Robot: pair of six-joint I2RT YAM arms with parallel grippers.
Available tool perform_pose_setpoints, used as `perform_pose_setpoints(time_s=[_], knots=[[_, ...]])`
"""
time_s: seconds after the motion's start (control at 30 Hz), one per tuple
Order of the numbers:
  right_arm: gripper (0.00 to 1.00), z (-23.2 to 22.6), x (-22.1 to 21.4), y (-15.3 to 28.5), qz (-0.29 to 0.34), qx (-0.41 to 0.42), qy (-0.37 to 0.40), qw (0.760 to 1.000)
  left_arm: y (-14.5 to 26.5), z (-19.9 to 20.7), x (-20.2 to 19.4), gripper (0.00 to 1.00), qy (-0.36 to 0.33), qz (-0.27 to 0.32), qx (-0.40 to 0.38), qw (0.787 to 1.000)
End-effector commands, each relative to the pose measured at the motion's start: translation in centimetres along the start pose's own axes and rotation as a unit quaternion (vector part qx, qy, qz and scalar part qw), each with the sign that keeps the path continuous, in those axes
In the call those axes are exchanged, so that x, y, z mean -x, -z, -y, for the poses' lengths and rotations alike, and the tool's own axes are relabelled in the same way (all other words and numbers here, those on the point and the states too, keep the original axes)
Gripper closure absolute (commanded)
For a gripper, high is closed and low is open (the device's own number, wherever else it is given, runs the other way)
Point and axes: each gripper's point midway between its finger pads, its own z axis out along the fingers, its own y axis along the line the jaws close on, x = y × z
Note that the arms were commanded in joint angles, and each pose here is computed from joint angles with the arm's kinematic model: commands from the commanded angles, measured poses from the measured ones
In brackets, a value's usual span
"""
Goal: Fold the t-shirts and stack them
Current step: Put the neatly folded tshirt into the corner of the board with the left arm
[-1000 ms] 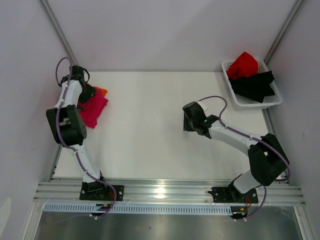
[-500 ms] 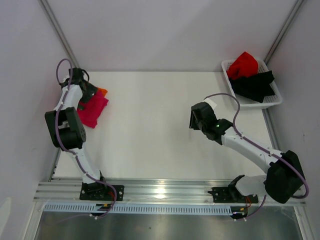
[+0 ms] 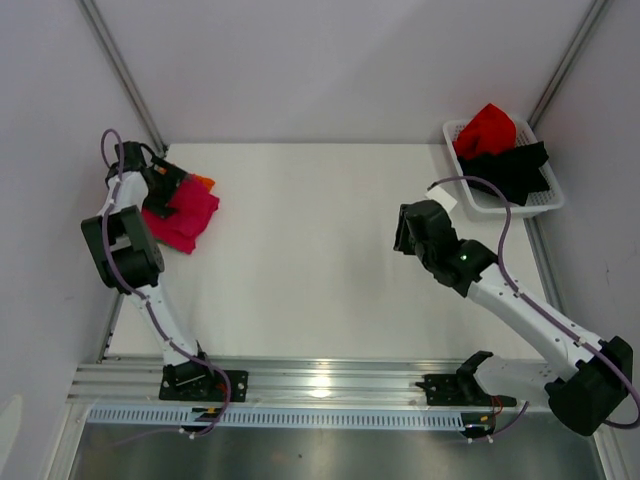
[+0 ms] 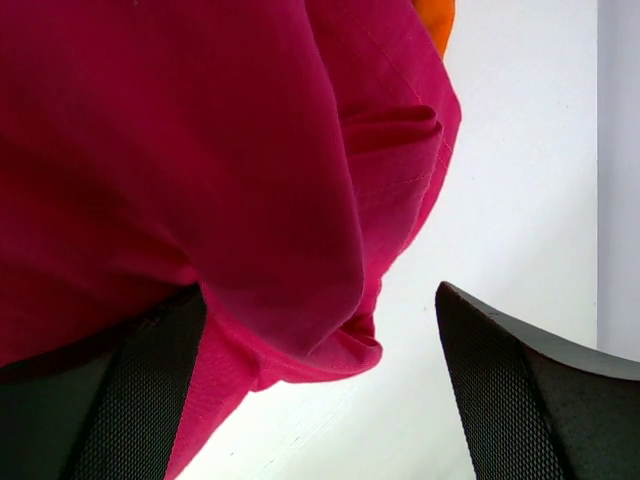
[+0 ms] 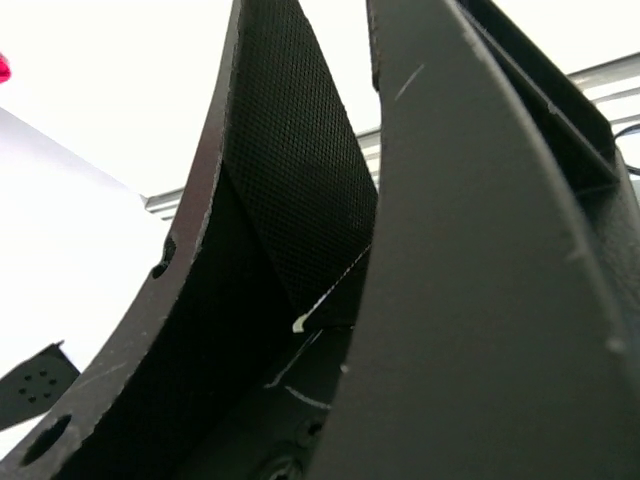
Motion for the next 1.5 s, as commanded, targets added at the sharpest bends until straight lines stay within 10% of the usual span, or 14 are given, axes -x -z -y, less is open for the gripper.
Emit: perform_pose_setpoints(time_s=[0.0,0.77,1.47], knots=[[0.59,-0.5,1.8,0.7,0.006,0.006,0.005,1.000,-0.2,1.4,-0.6,0.03,0.013,-0.035,-0.021,0.999],[0.60,0.7,3.8,3.4,0.018,-0.015,-0.018,1.000,-2.4,-3.3,-3.5,0.03,0.129,-0.073,0.042,0.988],[0.59,3.6,3.8,5.0,0.037,-0.060,-0.006,0.997,-3.1,6.1,-11.3,0.04,0.113,-0.156,-0.060,0.979]])
